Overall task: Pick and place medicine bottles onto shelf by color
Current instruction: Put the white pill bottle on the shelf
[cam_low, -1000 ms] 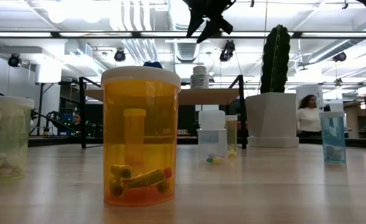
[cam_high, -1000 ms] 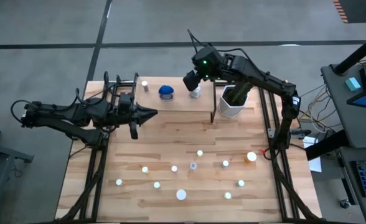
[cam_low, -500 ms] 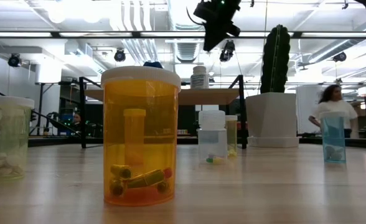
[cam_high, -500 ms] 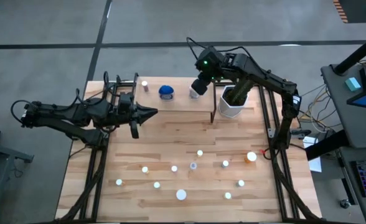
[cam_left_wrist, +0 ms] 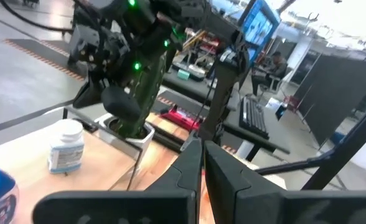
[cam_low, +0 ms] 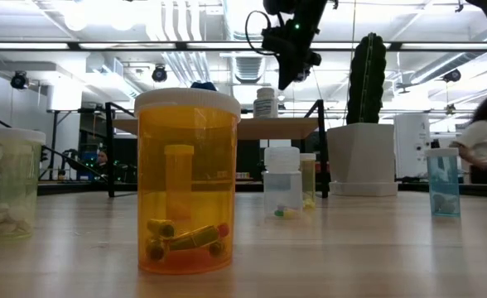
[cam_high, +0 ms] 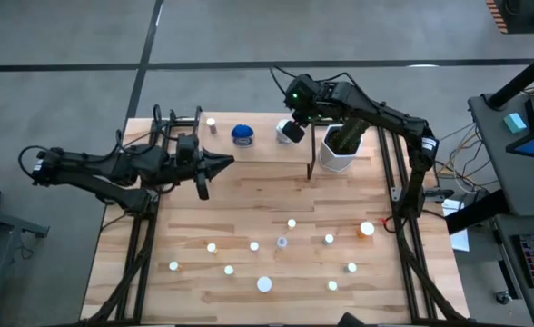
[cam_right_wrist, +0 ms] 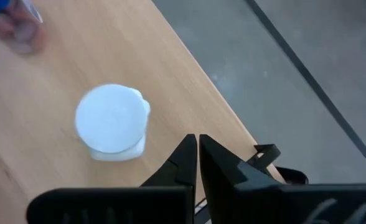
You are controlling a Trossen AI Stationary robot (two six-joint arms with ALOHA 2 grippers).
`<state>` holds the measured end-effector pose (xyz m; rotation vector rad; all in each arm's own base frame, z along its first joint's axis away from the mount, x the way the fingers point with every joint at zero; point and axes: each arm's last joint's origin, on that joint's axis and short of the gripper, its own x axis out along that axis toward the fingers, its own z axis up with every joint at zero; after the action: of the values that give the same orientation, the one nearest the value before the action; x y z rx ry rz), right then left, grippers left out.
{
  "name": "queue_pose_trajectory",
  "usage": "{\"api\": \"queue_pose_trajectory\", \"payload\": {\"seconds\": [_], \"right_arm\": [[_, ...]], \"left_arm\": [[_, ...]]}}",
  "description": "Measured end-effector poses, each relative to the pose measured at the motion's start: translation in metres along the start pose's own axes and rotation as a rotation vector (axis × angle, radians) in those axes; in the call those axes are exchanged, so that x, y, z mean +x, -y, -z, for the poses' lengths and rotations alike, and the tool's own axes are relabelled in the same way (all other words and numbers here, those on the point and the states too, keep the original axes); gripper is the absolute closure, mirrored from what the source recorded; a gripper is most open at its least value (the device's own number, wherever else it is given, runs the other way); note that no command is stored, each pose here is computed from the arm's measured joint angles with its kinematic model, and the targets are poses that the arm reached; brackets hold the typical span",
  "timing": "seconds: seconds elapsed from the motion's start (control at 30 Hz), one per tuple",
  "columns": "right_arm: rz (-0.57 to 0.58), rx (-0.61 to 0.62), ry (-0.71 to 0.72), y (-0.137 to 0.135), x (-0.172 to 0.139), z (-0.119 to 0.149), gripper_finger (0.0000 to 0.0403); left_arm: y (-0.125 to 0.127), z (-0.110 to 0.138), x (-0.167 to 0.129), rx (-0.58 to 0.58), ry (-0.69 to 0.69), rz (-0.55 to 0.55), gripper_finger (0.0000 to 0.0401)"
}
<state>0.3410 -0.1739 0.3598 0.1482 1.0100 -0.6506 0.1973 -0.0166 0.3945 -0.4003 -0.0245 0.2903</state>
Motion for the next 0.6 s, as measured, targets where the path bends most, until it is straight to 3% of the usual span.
{"api": "queue_pose_trajectory", "payload": {"seconds": [0.47,0.6], "right_arm": [[-0.004,-0.007,-0.048,-0.001,0.012,0.008,0.0394],[-0.072,0.005,-0.054,-0.003,0.012,0.008,0.0394]], "left_arm": [[0.001,0.002,0.003,0.001,-0.001,0.000,0.0400],[0.001,0.002,0.004,0.002,-0.003,-0.001,0.0400]]}}
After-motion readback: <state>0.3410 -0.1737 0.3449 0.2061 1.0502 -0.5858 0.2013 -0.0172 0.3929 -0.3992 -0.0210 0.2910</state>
